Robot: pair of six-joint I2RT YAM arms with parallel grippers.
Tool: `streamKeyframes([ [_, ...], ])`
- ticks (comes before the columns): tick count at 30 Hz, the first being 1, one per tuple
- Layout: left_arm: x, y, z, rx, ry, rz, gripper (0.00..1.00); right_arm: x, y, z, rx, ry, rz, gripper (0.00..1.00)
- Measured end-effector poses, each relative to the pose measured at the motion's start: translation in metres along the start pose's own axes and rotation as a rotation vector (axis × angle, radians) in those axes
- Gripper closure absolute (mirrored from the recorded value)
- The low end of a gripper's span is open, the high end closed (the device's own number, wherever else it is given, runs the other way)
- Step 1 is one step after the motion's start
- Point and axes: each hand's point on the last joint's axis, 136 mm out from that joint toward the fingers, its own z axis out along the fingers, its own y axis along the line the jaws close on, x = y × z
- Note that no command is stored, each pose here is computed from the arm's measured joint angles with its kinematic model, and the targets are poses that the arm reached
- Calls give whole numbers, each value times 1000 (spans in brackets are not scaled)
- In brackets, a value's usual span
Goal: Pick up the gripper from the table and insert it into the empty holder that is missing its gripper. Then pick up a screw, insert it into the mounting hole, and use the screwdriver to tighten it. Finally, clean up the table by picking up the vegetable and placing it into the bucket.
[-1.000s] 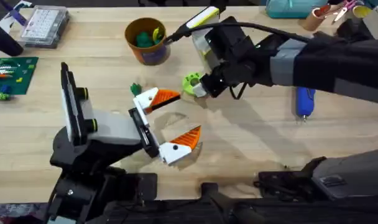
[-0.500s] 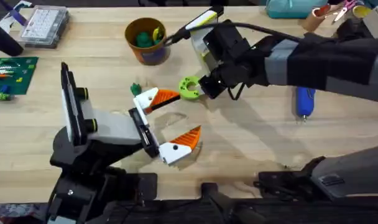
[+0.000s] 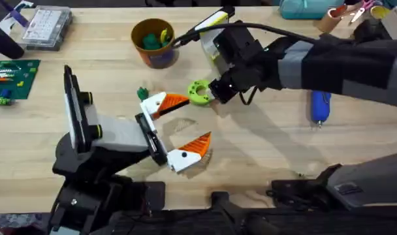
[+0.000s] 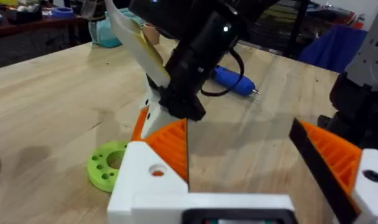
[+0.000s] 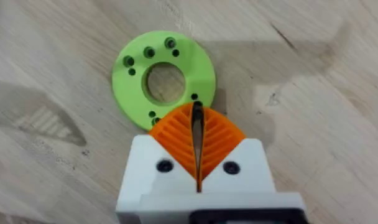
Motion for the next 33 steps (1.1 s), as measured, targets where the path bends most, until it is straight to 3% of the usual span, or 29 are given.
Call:
streamKeyframes([
  [8, 0, 0, 0, 0, 0, 0, 12, 6, 1, -7, -5, 87, 2, 995],
  [16, 0, 0, 0, 0, 0, 0, 12, -12, 0, -26, -4, 70, -1, 995],
  [33, 0, 0, 0, 0, 0, 0, 13, -43, 2, -114, -1, 2, -11, 995],
])
